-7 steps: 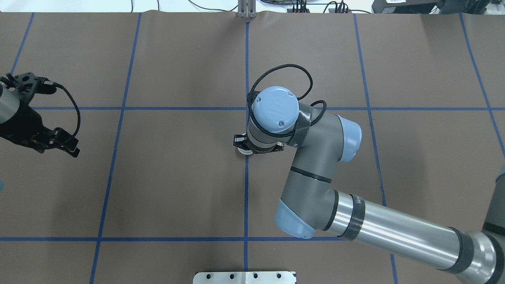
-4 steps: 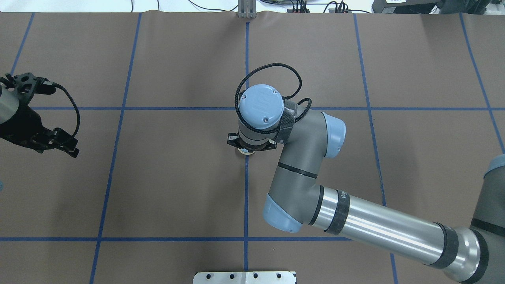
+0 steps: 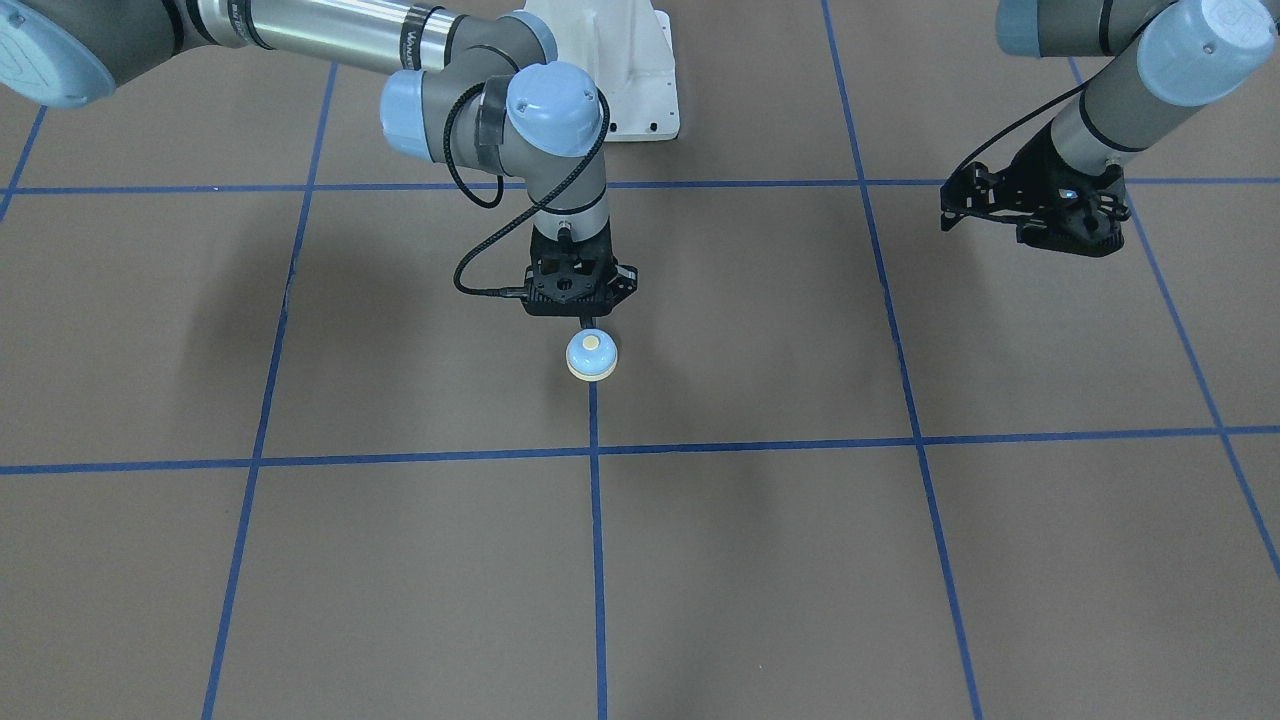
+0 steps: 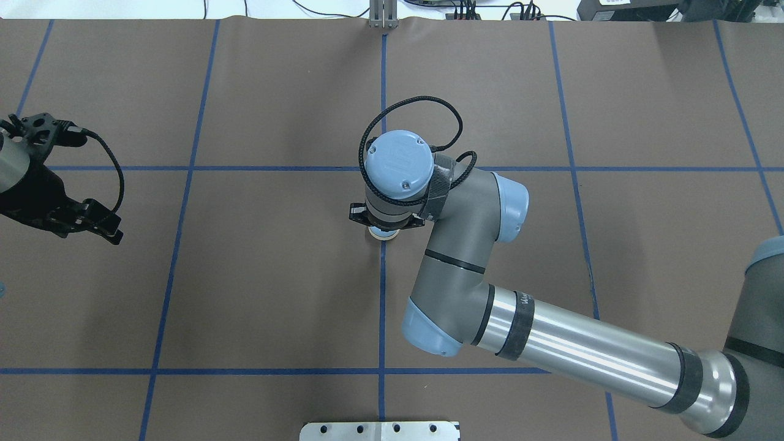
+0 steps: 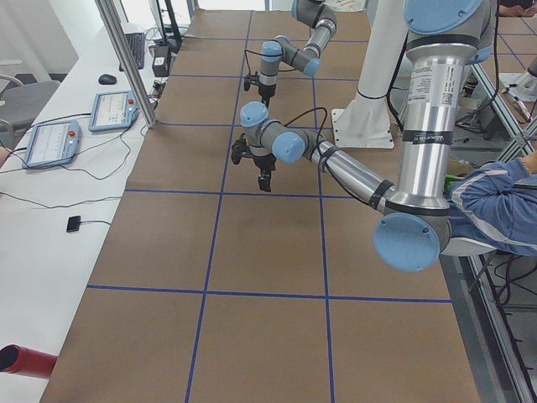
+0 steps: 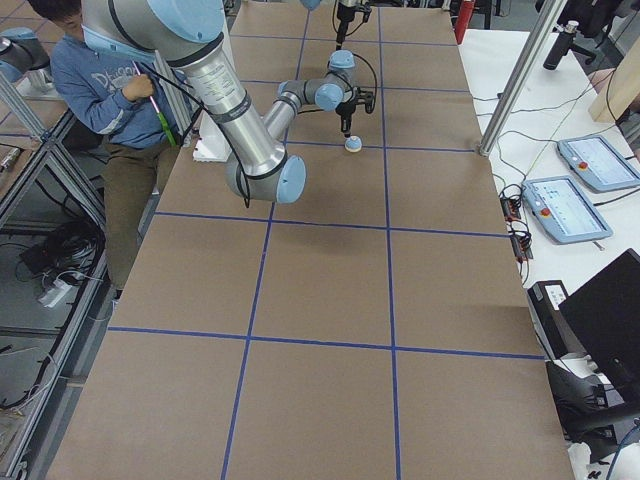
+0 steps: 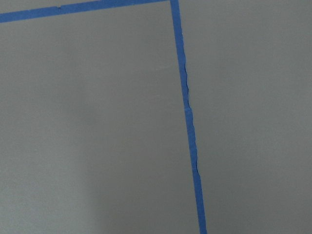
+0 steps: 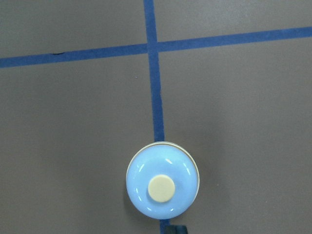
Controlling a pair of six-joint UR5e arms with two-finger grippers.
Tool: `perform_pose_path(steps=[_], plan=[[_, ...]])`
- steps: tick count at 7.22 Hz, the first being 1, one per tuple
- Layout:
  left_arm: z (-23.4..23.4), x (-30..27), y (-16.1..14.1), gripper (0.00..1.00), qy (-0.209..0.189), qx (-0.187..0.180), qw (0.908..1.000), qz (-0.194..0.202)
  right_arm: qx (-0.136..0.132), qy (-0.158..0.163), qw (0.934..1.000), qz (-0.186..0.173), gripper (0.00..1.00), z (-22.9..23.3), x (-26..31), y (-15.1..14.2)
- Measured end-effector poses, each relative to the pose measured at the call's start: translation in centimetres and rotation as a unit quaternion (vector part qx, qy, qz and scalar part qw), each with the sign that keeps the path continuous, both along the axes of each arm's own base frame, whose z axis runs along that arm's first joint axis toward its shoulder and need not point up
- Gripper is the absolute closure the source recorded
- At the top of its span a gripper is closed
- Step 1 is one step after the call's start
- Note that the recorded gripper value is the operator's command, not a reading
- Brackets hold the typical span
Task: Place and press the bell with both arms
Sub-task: 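Press down on the bell's cream button with the right gripper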
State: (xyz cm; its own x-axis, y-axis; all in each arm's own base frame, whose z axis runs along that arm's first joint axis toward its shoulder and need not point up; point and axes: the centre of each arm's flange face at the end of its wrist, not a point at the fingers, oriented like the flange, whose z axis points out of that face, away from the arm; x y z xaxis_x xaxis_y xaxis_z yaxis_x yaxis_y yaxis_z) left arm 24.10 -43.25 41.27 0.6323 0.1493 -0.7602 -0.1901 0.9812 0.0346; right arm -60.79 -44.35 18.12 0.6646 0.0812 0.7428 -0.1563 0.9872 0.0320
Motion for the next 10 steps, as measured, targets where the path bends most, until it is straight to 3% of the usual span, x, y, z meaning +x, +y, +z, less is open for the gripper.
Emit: perform_pose_path(steps=[10], plan=[[-0.07,0.07,0.03,0.01,0.0,0.0,1.0,0.0,-0.002,0.011,0.9999,0.002,1.0,0.72,-0.82,-1.05]])
